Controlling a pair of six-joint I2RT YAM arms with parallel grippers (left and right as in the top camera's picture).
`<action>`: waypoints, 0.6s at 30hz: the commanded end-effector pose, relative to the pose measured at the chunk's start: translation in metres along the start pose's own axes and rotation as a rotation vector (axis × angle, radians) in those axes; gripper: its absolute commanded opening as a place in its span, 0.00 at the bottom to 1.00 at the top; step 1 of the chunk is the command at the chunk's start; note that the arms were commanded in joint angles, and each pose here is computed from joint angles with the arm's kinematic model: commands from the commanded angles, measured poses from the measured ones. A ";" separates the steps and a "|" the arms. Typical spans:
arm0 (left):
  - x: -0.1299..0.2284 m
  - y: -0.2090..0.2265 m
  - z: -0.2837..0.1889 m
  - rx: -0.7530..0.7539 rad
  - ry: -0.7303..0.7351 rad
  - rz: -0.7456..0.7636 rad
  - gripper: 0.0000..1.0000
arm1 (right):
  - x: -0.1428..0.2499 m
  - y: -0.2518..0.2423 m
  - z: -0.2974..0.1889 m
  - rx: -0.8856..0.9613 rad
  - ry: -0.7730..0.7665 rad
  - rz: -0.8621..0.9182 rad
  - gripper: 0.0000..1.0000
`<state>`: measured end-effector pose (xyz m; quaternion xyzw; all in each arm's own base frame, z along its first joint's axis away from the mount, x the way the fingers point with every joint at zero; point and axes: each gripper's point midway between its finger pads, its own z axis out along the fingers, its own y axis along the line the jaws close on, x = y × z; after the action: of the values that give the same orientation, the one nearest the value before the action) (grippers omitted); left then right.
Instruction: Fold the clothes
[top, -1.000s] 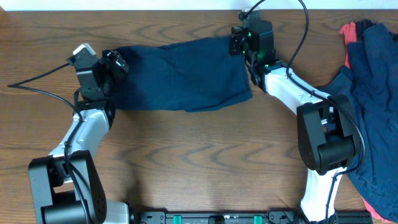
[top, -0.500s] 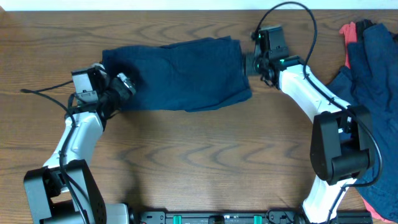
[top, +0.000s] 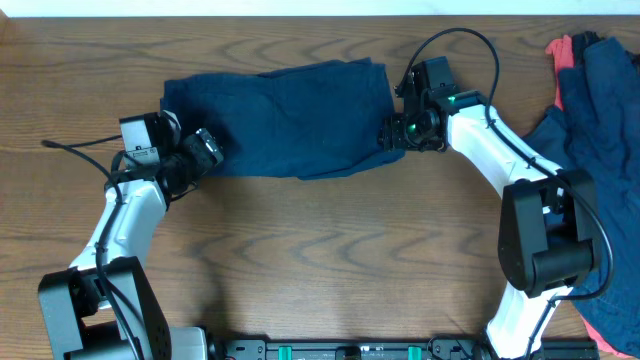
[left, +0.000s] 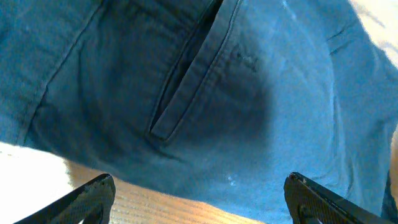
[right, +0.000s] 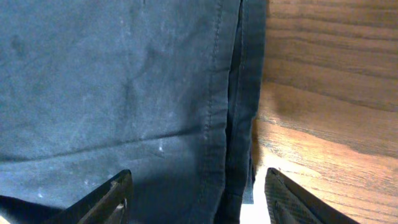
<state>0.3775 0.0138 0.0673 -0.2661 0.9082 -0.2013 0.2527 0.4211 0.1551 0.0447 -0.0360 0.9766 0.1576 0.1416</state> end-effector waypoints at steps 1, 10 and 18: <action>0.001 -0.002 -0.001 0.009 0.011 0.018 0.88 | 0.012 0.002 0.014 -0.012 0.045 0.010 0.65; 0.006 0.000 -0.001 0.000 0.029 0.010 0.88 | 0.034 -0.005 0.051 0.007 0.135 0.030 0.52; 0.018 0.006 -0.002 -0.026 0.079 -0.010 0.82 | 0.046 -0.012 0.050 0.027 0.185 0.052 0.01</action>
<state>0.3617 0.0102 0.0579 -0.2746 0.9159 -0.1990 0.2150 0.4046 0.1623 -0.0016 -0.0289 0.9846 0.1535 0.0782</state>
